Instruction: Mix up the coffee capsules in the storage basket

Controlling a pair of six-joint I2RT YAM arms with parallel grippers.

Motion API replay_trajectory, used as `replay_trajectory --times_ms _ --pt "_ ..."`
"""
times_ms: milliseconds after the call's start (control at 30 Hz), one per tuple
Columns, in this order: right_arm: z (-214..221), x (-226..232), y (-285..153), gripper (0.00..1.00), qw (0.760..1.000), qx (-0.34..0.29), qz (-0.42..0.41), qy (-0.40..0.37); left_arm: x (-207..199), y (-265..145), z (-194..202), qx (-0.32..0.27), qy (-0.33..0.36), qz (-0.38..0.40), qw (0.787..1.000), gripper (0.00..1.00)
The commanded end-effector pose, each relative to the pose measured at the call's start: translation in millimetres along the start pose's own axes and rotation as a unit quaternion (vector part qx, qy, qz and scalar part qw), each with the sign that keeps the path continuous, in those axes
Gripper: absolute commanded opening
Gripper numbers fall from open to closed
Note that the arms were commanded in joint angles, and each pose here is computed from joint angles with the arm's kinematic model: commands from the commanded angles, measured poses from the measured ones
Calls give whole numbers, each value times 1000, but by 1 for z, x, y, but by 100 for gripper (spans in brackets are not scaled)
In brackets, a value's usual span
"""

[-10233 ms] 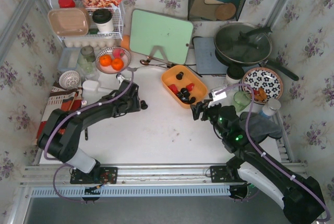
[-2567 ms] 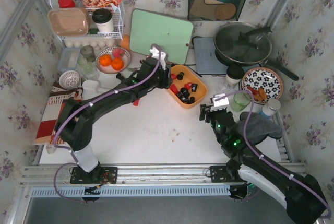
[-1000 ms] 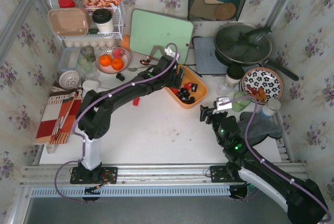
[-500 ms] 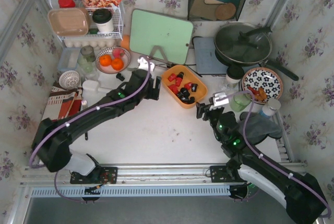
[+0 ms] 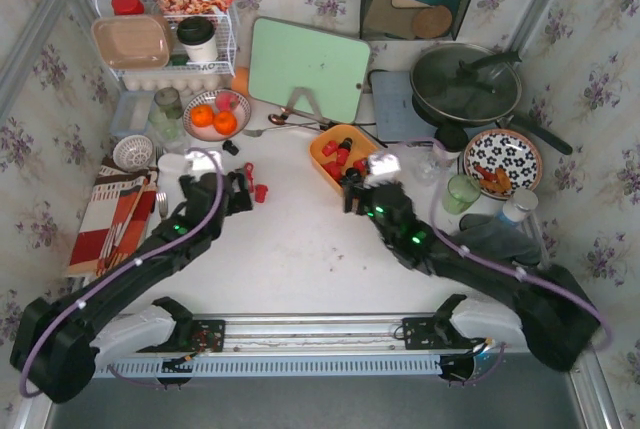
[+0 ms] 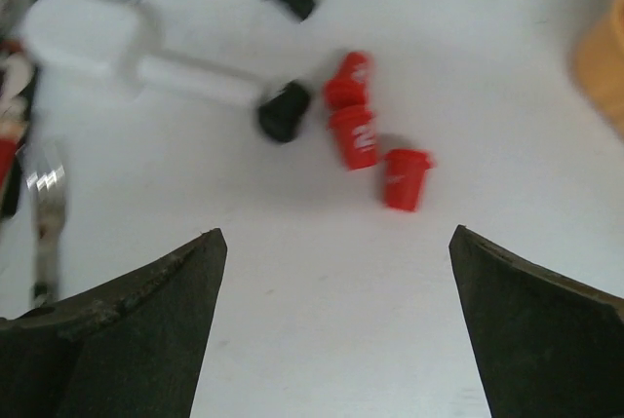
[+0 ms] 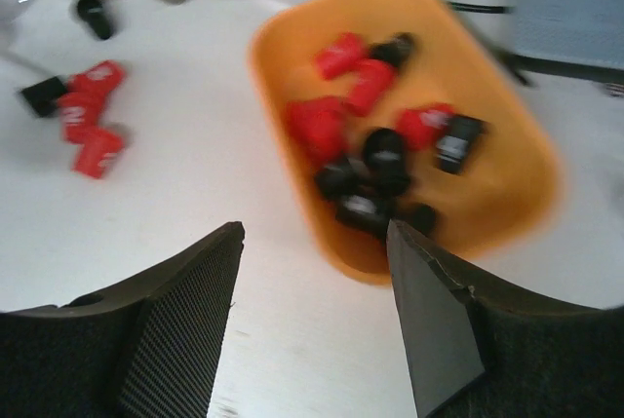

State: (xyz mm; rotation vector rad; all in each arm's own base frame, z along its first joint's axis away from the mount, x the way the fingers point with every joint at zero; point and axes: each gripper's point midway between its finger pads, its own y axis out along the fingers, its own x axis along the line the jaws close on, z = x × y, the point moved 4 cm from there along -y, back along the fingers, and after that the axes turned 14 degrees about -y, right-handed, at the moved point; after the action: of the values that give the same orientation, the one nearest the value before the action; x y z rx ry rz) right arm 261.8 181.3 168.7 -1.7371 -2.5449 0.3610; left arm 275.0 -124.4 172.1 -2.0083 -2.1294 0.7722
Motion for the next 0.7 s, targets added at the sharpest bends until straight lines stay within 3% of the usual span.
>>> replay_trajectory --times_ms 0,367,667 --pt "-16 35 28 68 1000 17 -7 17 32 -2 8 -7 -78 -16 997 99" --pt "-12 138 93 67 994 88 -72 10 64 -2 35 -12 -107 -35 994 99" --pt "9 185 131 60 984 142 -91 62 67 -4 37 -11 -144 -38 989 99"
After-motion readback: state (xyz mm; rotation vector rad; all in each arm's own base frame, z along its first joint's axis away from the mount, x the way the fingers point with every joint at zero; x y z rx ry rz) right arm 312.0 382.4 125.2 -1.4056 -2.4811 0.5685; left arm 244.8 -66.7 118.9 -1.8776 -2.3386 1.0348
